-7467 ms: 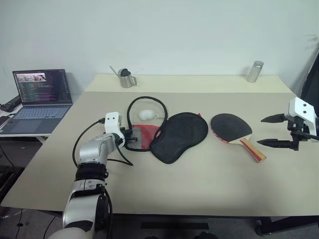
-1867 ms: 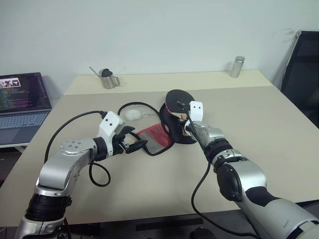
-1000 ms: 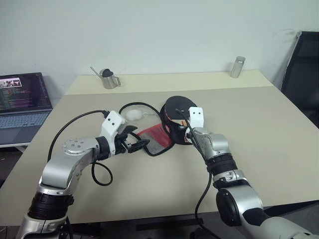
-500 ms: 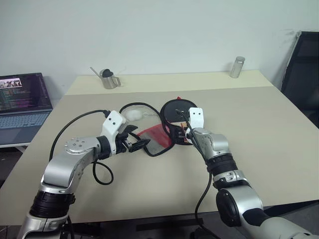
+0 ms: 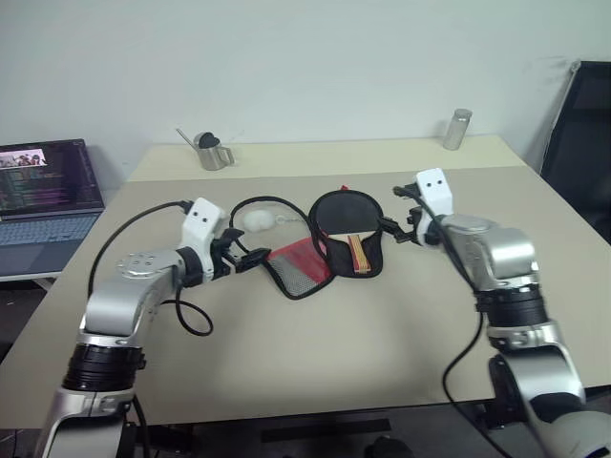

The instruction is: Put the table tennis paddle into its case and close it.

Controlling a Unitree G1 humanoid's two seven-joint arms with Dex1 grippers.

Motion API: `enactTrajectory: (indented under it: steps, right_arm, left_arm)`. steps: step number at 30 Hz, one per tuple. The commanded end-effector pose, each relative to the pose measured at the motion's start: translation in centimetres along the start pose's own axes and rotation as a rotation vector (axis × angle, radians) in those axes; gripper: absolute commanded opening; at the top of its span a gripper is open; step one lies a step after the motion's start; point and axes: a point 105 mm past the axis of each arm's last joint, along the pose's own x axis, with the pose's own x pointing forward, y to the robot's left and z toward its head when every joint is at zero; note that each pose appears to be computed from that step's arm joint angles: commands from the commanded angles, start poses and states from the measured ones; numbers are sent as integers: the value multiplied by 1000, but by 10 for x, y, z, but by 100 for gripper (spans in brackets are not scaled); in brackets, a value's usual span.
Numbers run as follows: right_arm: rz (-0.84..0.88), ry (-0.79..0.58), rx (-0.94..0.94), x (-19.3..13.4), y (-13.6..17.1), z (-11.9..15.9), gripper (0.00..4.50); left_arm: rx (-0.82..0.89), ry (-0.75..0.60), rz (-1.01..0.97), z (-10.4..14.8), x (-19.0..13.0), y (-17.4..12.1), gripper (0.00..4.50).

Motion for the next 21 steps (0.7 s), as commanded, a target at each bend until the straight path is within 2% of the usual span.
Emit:
enactTrajectory:
  steps: [1, 3, 6, 9, 12, 20, 21]
  right_arm:
    - [262, -77, -180, -22, 27, 15, 446]
    - [291, -76, -240, -29, 26, 14, 446]
    - [416, -157, -347, -46, 36, 22, 446]
    - [471, -187, -385, -57, 35, 22, 446]
    - [511, -221, -395, -63, 38, 25, 450]
    - [548, -263, -409, -73, 47, 29, 450]
    - [549, -262, -411, -73, 47, 29, 450]
  left_arm:
    - [-17, 42, 135, -9, -13, 30, 412]
    - [-43, 67, 171, -14, -13, 37, 412]
    - [-31, 123, 181, -24, -11, 42, 412]
    - [-18, 180, 213, -35, -5, 47, 412]
    - [-4, 213, 213, -42, 7, 44, 320]
    - [-27, 188, 184, -40, 38, 22, 25]
    - [-31, 186, 180, -40, 41, 20, 7]
